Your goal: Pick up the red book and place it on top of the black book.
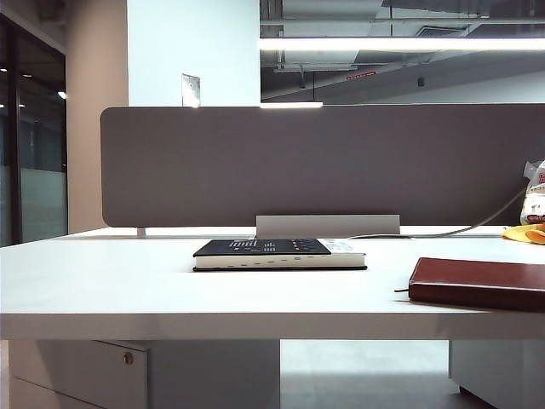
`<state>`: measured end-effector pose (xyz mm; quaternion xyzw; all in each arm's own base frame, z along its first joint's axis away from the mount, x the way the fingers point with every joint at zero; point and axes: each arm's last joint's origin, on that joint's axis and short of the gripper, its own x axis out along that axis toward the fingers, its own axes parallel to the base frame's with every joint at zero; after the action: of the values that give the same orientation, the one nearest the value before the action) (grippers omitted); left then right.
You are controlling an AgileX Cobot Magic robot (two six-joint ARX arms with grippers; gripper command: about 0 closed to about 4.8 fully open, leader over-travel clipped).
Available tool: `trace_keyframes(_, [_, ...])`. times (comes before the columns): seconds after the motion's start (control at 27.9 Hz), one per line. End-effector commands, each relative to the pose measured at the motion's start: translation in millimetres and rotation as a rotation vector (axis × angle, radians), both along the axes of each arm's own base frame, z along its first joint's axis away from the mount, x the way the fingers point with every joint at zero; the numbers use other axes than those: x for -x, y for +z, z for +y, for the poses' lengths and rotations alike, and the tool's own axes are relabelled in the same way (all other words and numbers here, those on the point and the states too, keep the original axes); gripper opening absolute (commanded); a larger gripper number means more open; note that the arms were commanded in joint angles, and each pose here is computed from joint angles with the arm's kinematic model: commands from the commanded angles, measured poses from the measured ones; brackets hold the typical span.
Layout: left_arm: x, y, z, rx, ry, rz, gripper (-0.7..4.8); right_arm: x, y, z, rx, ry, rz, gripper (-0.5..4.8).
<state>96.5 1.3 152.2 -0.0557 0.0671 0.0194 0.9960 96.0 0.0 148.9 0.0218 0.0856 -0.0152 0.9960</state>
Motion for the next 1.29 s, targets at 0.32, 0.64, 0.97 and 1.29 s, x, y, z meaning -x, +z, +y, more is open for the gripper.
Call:
trace_keyframes(0.32, [1, -5, -1, 0.008, -0.03, 0.047, -0.06, 0, -1, 1, -0.006, 0.014, -0.001, 0.85])
trace_keyframes(0.64, [1, -5, -1, 0.008, -0.031, 0.047, -0.05, 0, -1, 0, -0.025, 0.01, 0.0, 0.84])
trace_keyframes(0.97, [1, -5, -1, 0.008, -0.031, 0.046, -0.06, -2, -4, 0, -0.138, -0.019, 0.038, 0.85])
trace_keyframes(1.29, [1, -5, -1, 0.008, -0.031, 0.046, -0.06, -6, -12, -2, -0.328, -0.145, 0.127, 0.85])
